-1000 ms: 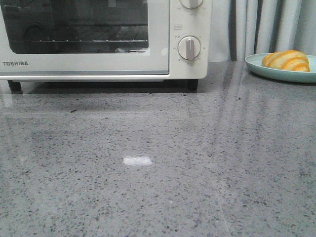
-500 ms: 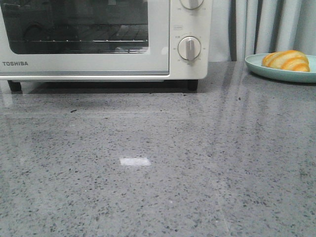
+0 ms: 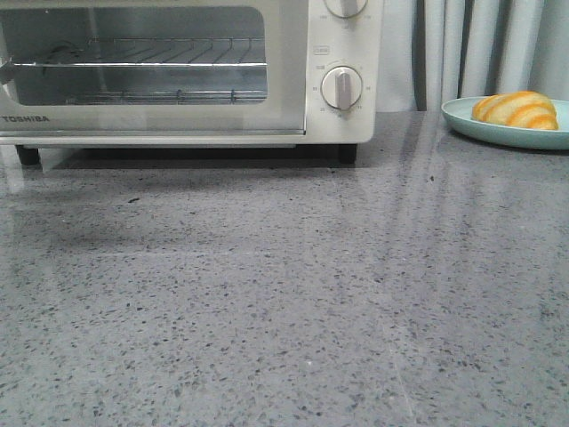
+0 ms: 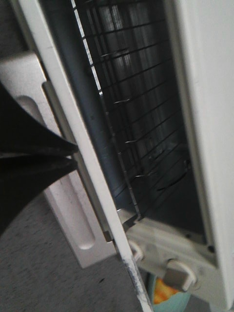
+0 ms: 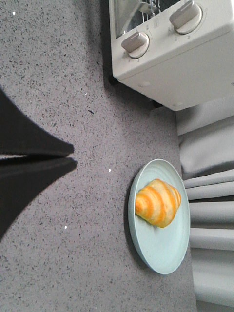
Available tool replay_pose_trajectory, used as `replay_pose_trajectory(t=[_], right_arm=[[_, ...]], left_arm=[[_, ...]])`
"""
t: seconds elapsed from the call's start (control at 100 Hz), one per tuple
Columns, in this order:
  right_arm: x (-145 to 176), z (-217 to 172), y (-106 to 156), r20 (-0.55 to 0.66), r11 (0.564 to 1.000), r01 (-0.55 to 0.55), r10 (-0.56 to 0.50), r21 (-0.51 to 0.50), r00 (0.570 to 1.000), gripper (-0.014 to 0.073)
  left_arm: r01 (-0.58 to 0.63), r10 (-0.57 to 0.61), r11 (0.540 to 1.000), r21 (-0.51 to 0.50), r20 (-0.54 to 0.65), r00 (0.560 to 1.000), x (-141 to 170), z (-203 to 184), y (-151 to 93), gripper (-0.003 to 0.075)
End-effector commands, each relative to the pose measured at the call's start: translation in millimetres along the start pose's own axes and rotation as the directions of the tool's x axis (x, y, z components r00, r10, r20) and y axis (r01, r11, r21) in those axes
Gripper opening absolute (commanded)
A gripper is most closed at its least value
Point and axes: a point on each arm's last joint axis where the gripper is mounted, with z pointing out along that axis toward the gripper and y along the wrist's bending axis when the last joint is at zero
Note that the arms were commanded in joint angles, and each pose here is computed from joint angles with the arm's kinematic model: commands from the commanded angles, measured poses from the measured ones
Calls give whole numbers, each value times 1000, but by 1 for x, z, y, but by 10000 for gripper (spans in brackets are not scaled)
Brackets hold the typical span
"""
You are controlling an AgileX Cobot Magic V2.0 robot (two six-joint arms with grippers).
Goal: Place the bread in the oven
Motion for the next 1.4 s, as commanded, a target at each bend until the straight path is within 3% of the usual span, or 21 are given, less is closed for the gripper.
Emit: replay_pose_trajectory(t=[0.0,0.34,0.57,0.74,0.91,1.1,1.2,1.28,1.39], right_arm=[[-19,-2,1,118,1000,3,-2,-3,993,-69],[-24,-2,1,172,1000,3,-2,-2,985,-69],[-25,-3,1,177,1000,3,-2,-2,984,-69],[-53,-9,4,238,999,50,-51,13,970,-69],[-106,4,8,184,993,112,-117,39,976,-69],[-162,57,12,16,993,114,-114,36,993,-60],[-180,97,11,-53,993,113,-111,36,992,41],[-190,130,8,-106,993,104,-99,46,989,222],[-186,183,1,-194,992,108,-95,57,976,362]], left_arm=[[9,-7,999,54,-33,999,6,-7,-6,-22],[37,-22,995,95,-154,988,47,-10,-14,-22],[49,-25,991,122,-195,981,56,-10,-17,-22],[75,-40,983,168,-203,978,56,-16,-22,-22],[69,-60,981,179,-55,997,38,-47,-28,-22],[-19,-9,988,150,183,983,20,-101,-36,-22],[-57,19,989,134,272,962,18,-125,-40,-22],[-77,33,990,118,340,940,18,-142,-43,-22],[-93,47,991,92,416,908,18,-160,-45,-22]])
